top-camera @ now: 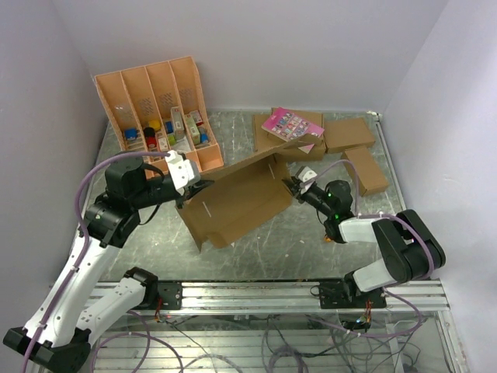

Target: Fold the paper box

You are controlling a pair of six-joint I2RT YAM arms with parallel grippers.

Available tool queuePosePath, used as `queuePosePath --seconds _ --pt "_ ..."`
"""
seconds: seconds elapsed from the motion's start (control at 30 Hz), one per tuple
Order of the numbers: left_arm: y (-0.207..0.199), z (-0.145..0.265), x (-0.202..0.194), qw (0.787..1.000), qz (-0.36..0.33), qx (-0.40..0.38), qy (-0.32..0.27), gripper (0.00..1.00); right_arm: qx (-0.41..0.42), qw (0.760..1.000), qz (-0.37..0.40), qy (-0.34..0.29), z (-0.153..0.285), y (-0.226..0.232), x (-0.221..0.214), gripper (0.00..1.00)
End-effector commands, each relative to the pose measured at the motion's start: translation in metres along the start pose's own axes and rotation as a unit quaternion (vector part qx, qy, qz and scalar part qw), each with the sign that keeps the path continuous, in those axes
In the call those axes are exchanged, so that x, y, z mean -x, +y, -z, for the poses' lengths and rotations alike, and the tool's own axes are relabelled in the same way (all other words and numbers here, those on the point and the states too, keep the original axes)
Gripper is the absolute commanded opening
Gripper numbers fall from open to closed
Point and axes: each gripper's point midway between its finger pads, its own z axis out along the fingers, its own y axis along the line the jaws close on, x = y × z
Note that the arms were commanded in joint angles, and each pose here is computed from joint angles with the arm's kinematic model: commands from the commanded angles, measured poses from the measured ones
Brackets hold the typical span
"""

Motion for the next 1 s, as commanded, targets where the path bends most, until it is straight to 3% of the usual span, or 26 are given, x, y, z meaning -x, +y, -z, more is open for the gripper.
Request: queuePosePath --seconds 0.0,0.3,0.53,0.73,0.97 --pt "-0.013 -0.001 0.011 0.999 0.007 -0.032 -0.029 0.07 0.059 0.998 0.007 0.024 -0.001 0.019 -0.008 0.15" --pt "-0.016 0.002 0.011 0.999 0.005 -0.035 -0.027 0.07 0.1 0.993 0.023 0.059 0.005 0.023 -0.013 0.23" --pt "-0.014 0.001 0.012 0.999 0.0 -0.034 -0.027 0.07 0.077 0.993 0.006 0.093 0.0 -0.004 -0.012 0.3" --pt "-0.012 0.002 0.019 0.999 -0.005 -0.031 -0.034 0.07 0.059 0.995 0.01 0.082 -0.005 -0.017 0.001 0.36" --pt "-0.009 0.002 0.023 0.999 -0.01 -0.03 -0.033 0.07 0.046 0.997 0.011 0.063 -0.014 -0.031 0.021 0.37"
